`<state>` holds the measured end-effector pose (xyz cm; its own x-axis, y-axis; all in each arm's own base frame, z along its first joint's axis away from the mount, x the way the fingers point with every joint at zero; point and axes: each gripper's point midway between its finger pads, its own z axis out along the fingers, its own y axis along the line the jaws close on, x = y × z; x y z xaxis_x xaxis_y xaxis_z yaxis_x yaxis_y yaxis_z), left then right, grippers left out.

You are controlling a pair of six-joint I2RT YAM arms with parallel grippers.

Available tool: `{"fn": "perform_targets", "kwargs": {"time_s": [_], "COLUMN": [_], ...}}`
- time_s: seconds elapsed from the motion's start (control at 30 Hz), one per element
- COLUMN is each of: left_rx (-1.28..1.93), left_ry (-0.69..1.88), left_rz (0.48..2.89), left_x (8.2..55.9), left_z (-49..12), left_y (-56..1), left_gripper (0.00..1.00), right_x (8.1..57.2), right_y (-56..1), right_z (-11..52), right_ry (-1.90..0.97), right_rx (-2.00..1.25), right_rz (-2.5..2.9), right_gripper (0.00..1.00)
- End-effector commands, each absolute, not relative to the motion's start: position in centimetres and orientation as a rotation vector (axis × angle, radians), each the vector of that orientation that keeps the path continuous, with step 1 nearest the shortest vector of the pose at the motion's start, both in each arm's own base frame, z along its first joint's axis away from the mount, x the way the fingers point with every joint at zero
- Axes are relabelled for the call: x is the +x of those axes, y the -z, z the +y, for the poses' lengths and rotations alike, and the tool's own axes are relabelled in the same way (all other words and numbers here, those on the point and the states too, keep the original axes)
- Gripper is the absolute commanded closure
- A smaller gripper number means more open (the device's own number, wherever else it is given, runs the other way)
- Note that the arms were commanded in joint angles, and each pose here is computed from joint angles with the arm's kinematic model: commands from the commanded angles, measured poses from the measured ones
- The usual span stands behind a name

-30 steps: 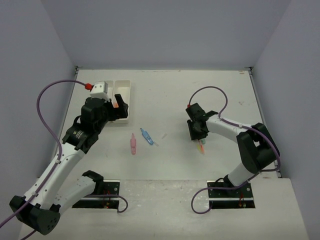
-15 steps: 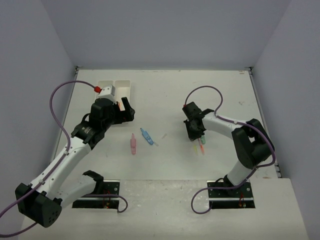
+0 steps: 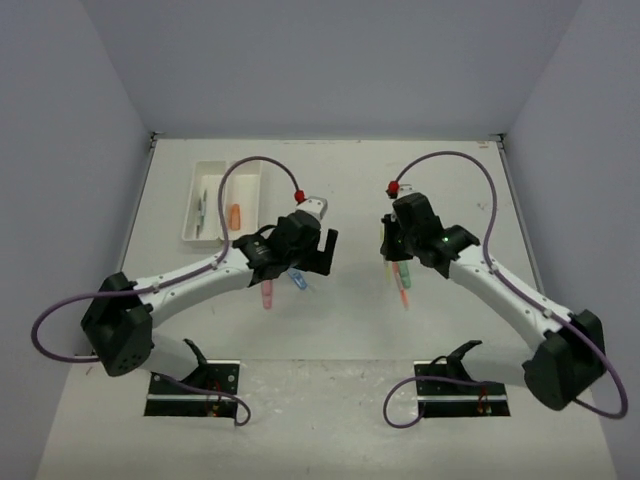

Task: Sort the stationery into containers
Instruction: Pick up the pen from the center of the board, then pick up the pen cap from the center of the board.

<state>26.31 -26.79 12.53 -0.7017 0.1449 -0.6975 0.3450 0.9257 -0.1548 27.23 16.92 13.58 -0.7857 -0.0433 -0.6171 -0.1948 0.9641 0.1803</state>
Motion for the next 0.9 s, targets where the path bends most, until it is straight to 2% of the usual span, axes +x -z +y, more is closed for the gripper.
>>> {"fn": "perform_targets", "kwargs": {"time_s": [0.0, 0.1, 0.2, 0.4, 0.6, 0.73, 0.83, 0.87], "left_rx": [0.463, 0.413, 0.4, 0.35, 0.513, 0.457, 0.263, 0.136], "left_ry": [0.206, 0.168, 0.17, 0.153, 0.195, 0.135, 0.118, 0.094], "left_rz": [2.33, 2.371, 2.366, 2.383, 2.404, 2.407, 2.419, 2.443], "left_x": [27.4, 27.6, 27.3, 26.9, 26.4, 27.0, 26.9, 26.6], "left_z": [-29.6, -30.3, -30.3, -29.7, -31.3, -30.7, -29.5, -28.7], "left_y": [-11.2, -9.4, -9.0, -8.6, -7.1, -7.5, -8.2, -8.2], "left_gripper": [0.09, 0.13, 0.22, 0.27, 0.48, 0.48, 0.47, 0.51], "right_x": [26.4, 25.6, 25.2, 25.2, 25.3, 25.1, 25.0, 25.0], "right_y": [-17.3, -17.6, -16.7, -15.7, -15.5, -15.7, -15.7, -15.8], "right_z": [15.1, 14.5, 14.0, 14.2, 14.2, 14.0, 13.7, 13.7], "right_ry": [-0.321, -0.319, -0.295, -0.298, -0.296, -0.298, -0.287, -0.286], "right_rx": [-0.033, -0.033, -0.038, -0.045, -0.054, -0.052, -0.05, -0.049], "right_rz": [2.348, 2.338, 2.352, 2.365, 2.366, 2.355, 2.346, 2.343], "right_gripper": [1.0, 1.0, 1.0, 1.0, 1.0, 1.0, 1.0, 1.0]}}
